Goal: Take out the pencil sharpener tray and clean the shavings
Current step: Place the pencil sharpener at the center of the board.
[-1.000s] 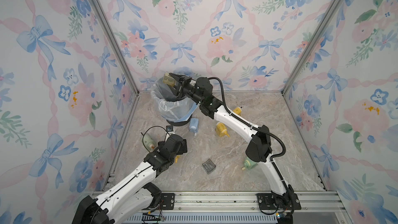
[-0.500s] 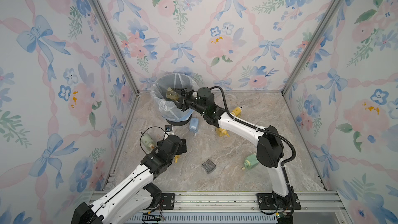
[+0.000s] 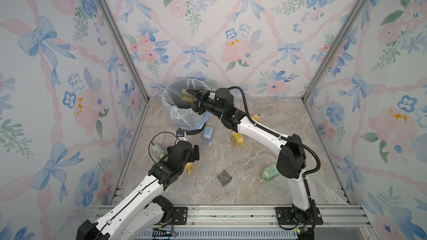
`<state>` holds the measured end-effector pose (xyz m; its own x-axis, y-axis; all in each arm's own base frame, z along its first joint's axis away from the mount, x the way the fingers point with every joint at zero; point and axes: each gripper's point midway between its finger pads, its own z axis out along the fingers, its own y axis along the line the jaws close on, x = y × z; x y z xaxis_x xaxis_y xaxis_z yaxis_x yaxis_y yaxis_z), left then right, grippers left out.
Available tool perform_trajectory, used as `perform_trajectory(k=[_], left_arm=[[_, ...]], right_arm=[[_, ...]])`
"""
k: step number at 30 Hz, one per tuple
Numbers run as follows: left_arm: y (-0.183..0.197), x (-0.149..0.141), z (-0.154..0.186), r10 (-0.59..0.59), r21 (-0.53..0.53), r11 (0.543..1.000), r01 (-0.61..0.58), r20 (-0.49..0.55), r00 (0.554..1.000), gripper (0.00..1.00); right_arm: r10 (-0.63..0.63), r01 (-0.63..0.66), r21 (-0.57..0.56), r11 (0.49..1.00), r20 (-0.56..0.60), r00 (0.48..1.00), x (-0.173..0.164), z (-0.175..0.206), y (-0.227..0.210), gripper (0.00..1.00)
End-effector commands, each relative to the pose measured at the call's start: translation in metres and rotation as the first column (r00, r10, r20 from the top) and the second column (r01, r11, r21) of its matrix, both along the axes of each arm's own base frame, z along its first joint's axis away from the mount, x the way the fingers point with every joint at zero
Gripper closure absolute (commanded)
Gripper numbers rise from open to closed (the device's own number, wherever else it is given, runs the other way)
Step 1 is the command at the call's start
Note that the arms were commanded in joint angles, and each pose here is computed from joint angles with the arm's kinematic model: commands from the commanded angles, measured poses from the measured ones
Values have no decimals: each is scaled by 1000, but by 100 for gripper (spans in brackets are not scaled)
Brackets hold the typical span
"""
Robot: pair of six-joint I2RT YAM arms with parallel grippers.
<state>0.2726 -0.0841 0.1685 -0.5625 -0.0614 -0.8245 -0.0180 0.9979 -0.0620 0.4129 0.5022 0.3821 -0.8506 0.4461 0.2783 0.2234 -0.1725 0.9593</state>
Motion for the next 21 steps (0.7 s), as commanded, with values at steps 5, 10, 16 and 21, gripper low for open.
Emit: perform_trajectory(k=[5,10,16,21], left_arm=[[23,5,15,50,28,998,-51,44,998,2],[30,1,17,61,-14,998,-60,78,995,2],[34,0,20,79,-31,997,-76,105,991,2],[33,2,17,81,-34,996,-78,97,992,2]], right_arm=[[64,-21,-152,988,277,959,-19,23,-30,66],[169,-75,-261,962,359,918,-26,9,-33,66],[228,-2,-419,908,489,842,-36,4,-52,66],[271,79,-521,850,561,782,-41,0,-71,66]])
